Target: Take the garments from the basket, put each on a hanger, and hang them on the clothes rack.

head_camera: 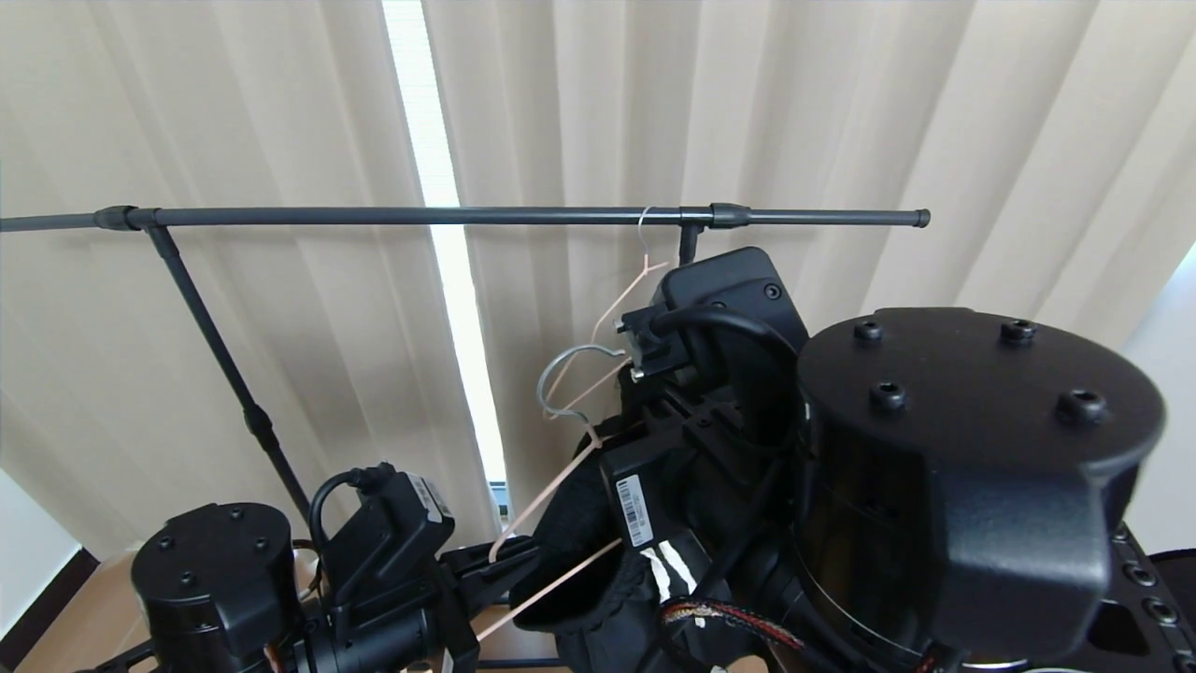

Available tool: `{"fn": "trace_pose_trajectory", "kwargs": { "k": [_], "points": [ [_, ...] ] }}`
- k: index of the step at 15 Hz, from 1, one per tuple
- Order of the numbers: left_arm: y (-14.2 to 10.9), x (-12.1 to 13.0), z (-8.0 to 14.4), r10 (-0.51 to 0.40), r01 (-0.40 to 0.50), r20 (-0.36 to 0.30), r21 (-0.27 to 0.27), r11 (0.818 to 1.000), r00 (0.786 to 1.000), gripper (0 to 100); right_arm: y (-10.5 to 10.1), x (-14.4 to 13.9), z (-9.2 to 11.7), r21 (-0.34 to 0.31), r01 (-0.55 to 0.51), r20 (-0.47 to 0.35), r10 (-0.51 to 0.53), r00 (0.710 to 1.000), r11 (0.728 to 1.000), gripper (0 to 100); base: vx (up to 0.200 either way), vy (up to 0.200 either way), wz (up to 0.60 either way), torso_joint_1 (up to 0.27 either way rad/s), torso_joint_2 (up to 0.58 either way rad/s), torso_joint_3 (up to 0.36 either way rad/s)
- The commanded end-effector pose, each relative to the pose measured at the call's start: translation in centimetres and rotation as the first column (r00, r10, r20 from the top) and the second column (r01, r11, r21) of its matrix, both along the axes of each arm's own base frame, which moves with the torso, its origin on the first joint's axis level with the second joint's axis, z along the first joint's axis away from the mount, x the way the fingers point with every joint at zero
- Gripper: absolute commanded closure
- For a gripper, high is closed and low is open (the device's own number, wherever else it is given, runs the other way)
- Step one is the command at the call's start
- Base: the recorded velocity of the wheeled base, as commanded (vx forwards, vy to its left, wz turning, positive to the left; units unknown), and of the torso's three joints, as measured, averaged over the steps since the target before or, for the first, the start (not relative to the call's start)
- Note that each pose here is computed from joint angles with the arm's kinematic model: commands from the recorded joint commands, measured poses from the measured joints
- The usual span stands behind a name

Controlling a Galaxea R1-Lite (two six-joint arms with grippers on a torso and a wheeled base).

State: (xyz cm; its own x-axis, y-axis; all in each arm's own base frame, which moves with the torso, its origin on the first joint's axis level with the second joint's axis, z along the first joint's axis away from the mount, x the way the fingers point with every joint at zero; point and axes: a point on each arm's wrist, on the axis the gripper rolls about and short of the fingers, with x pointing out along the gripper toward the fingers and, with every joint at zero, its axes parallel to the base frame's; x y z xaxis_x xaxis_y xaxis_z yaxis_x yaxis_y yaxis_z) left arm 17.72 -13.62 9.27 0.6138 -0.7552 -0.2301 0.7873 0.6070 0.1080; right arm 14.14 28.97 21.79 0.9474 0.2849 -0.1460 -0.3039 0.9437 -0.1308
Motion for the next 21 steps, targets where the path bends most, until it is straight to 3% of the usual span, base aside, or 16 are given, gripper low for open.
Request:
{"fn": "trace_pose_trajectory", "kwargs": {
  "k": [1, 2, 3, 7, 21],
  "points": [
    [0.0, -0.1, 0.0, -0.002, 0.002, 0.008, -0.006, 1.000, 1.000, 100, -0.3, 0.5, 0.0, 0.001, 0.018, 0.001, -0.018, 1.000, 1.000, 100, 0.000, 0.000, 0.00, 0.000, 0.00, 0.000],
    [0.1, -0.2, 0.1, -0.003, 0.003, 0.014, -0.009, 1.000, 1.000, 100, -0.3, 0.5, 0.0, 0.001, 0.020, 0.001, -0.020, 1.000, 1.000, 100, 0.000, 0.000, 0.00, 0.000, 0.00, 0.000],
    [0.1, -0.2, 0.1, -0.003, 0.003, 0.014, -0.009, 1.000, 1.000, 100, -0.3, 0.5, 0.1, 0.003, 0.020, 0.001, -0.020, 1.000, 1.000, 0, 0.000, 0.000, 0.00, 0.000, 0.00, 0.000],
    [0.1, -0.3, 0.2, -0.007, 0.008, 0.034, -0.021, 1.000, 0.999, 100, -2.1, 3.4, 0.5, 0.017, 0.121, 0.007, -0.121, 0.993, 0.993, 0, 0.000, 0.000, 0.00, 0.000, 0.00, 0.000],
    [0.3, 0.1, 0.3, 0.014, -0.012, 0.050, -0.038, 0.999, 0.999, 100, -1.8, 2.0, 0.2, -0.006, 0.077, 0.002, -0.077, 0.997, 0.997, 0, 0.000, 0.000, 0.00, 0.000, 0.00, 0.000]
  ]
}}
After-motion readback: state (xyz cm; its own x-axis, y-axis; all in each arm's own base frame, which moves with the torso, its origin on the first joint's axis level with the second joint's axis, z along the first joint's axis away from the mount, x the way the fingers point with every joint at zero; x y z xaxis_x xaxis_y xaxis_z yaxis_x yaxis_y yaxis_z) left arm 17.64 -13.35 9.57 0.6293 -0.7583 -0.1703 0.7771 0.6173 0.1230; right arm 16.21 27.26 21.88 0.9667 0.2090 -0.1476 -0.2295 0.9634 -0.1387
